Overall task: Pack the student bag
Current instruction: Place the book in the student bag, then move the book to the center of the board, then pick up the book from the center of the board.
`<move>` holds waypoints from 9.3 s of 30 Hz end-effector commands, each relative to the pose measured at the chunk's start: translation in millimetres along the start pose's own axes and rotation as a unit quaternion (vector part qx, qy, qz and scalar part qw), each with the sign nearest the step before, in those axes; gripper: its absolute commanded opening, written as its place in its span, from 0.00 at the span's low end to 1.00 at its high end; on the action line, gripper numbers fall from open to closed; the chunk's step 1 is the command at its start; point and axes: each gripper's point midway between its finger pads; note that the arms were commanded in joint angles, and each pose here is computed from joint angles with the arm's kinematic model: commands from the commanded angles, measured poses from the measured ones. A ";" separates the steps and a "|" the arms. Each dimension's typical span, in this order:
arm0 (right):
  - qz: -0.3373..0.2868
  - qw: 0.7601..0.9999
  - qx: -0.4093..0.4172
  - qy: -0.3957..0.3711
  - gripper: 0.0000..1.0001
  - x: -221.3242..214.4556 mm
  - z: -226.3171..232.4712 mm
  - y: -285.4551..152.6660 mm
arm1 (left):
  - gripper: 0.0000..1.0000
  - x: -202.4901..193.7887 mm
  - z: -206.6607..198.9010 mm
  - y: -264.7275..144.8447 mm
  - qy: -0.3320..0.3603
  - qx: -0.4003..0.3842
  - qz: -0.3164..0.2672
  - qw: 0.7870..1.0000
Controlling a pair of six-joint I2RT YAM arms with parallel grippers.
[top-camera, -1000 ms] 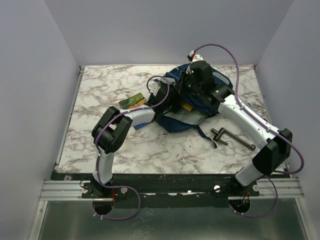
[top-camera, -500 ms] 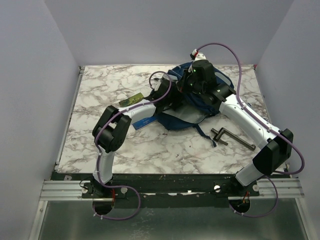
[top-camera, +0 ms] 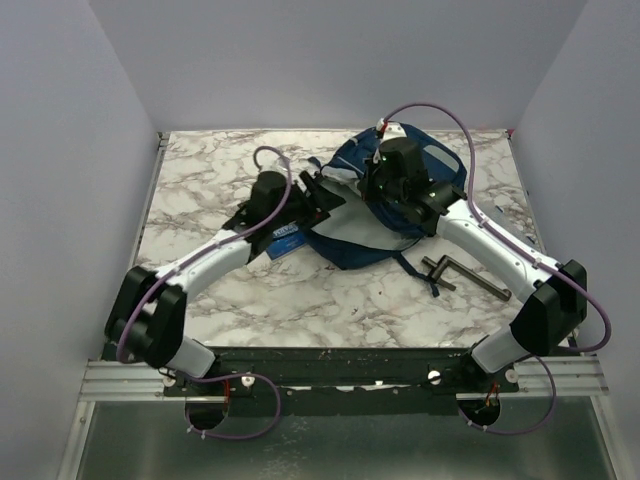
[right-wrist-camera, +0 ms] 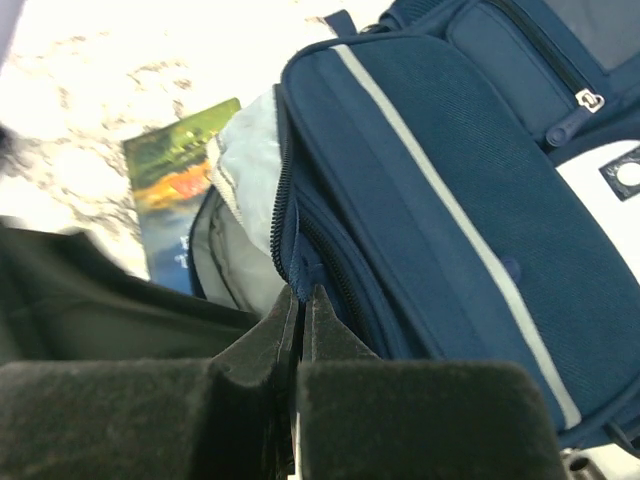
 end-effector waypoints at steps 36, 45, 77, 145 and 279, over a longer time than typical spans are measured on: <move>0.162 0.966 0.189 0.063 0.64 -97.2 119.6 115.3 | 0.70 51.4 216.3 -99.7 -0.197 0.258 0.026 0.946; 0.189 0.977 0.094 0.014 0.66 -147.9 85.1 195.2 | 0.70 53.2 225.3 -88.0 -0.222 0.287 0.020 0.932; 0.303 0.898 0.264 0.177 0.62 -185.9 139.0 105.1 | 0.68 -20.5 223.3 -56.3 -0.300 0.319 0.169 0.883; 0.293 0.922 0.059 0.247 0.67 -297.0 95.7 -33.5 | 0.75 -27.3 211.7 -137.8 -0.076 0.325 0.166 0.928; 0.210 0.938 0.079 0.265 0.84 -261.9 29.3 -63.4 | 0.00 -109.7 127.4 -113.0 -0.108 0.104 0.156 0.976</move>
Point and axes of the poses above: each gripper's point midway between its finger pads, its own y axis out along the fingers, its own z axis along the line the jaws close on, x = y × z, and after that the axes turned 7 degrees about y, right-handed
